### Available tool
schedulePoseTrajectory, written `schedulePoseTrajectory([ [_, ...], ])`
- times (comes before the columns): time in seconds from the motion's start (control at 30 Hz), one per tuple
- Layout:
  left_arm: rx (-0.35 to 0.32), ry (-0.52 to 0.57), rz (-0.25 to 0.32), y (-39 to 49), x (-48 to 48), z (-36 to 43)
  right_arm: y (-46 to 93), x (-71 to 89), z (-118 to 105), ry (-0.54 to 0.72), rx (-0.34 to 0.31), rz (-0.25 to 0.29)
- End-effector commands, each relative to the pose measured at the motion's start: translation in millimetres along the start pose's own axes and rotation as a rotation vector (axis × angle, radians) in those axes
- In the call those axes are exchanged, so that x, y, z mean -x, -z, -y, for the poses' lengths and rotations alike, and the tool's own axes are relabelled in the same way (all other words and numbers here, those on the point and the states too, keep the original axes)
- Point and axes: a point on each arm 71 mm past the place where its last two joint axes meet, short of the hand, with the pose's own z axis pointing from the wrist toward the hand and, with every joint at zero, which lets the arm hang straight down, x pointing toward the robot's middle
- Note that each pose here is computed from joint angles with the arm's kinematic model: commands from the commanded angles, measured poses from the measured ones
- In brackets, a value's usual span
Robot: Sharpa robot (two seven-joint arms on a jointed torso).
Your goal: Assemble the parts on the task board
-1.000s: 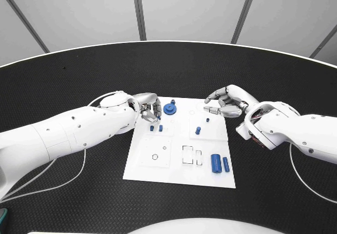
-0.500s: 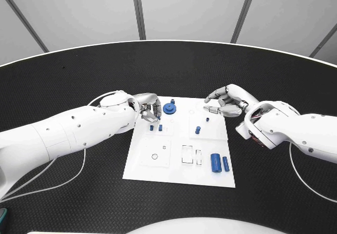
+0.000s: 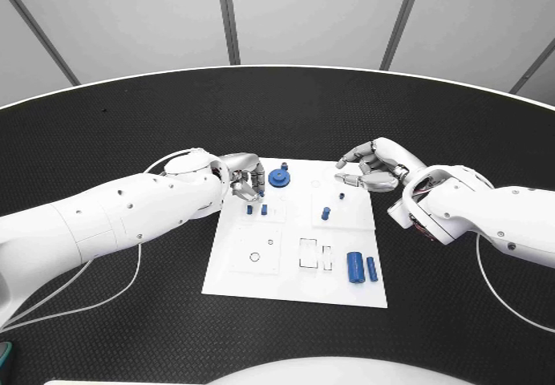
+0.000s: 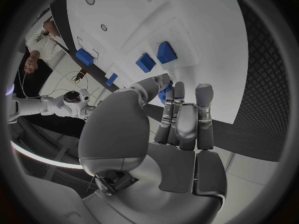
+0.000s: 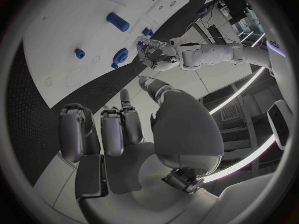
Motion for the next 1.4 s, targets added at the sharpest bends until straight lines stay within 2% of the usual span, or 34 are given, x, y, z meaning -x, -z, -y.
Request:
schedulePoseTrajectory([
  [0.03, 0.001, 0.001, 0.004, -0.1, 0.3, -0.2, 0.0, 0.0, 0, 0.0, 0.0, 0.0],
  [0.6, 0.012, 0.001, 0.01, -0.5, 1.1, -3.0, -0.3, 0.2, 0, 0.001, 0.0, 0.002],
  [0.93, 0.028, 0.001, 0.004, 1.3, 1.3, -9.0, -0.7, 1.2, 2, 0.003, -0.003, 0.006],
  [1.07, 0.034, 0.008, 0.014, 4.6, 2.3, -15.1, -1.1, 2.1, 4, 0.005, -0.01, 0.006],
  [1.27, 0.028, 0.064, 0.08, 15.4, 8.0, -30.8, -1.6, 6.5, 11, 0.042, -0.025, -0.002],
  [1.37, 0.029, 0.153, 0.122, 23.4, 11.9, -43.1, -1.5, 7.7, 16, 0.116, -0.025, -0.031],
  [1.4, 0.035, 0.235, 0.14, 27.5, 13.7, -50.1, -1.4, 7.6, 18, 0.163, -0.024, -0.051],
])
